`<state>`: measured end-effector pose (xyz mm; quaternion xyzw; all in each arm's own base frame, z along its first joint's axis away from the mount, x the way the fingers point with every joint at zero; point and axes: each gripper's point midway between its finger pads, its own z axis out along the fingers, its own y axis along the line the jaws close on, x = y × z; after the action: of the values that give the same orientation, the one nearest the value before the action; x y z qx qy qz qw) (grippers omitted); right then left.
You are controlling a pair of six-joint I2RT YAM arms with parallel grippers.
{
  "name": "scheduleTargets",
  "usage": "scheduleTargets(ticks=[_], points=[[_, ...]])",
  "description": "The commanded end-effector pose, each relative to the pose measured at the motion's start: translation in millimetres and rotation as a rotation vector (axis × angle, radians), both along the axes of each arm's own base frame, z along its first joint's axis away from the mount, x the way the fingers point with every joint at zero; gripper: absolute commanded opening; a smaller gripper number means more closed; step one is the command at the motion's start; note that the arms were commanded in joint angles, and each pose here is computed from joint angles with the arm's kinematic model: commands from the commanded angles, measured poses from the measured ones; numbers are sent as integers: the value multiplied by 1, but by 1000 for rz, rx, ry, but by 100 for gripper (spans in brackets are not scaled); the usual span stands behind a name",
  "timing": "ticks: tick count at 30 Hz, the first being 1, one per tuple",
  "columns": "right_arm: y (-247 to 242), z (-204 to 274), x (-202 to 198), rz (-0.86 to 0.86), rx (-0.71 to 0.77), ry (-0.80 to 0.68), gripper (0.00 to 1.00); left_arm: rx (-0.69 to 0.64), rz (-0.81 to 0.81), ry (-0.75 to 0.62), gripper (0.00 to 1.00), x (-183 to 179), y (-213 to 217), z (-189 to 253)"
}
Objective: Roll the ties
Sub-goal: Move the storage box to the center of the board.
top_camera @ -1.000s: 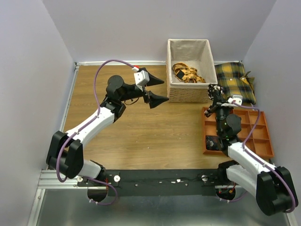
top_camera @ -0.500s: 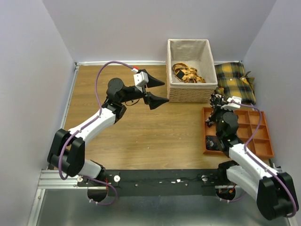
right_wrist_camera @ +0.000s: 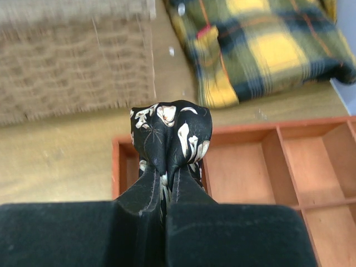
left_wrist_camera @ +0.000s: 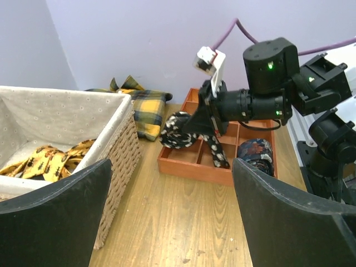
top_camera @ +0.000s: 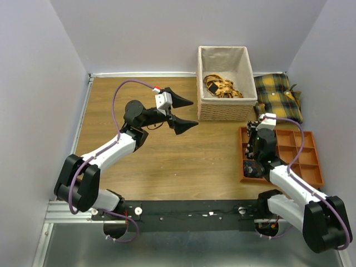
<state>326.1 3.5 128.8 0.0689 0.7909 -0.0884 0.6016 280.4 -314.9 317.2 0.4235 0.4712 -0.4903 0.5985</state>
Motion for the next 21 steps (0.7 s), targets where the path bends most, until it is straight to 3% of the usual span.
scheduleTargets(ticks=[1,12,21], points=[[4,-10,-20,80,-33,-9,1,-35,27,-84,99,-4,5,14],[25,-25,-44,247,-25,40,1,-35,37,-68,99,8,2,4],[35,-22,-40,376,-126,62,1,-45,60,-81,99,10,4,4]])
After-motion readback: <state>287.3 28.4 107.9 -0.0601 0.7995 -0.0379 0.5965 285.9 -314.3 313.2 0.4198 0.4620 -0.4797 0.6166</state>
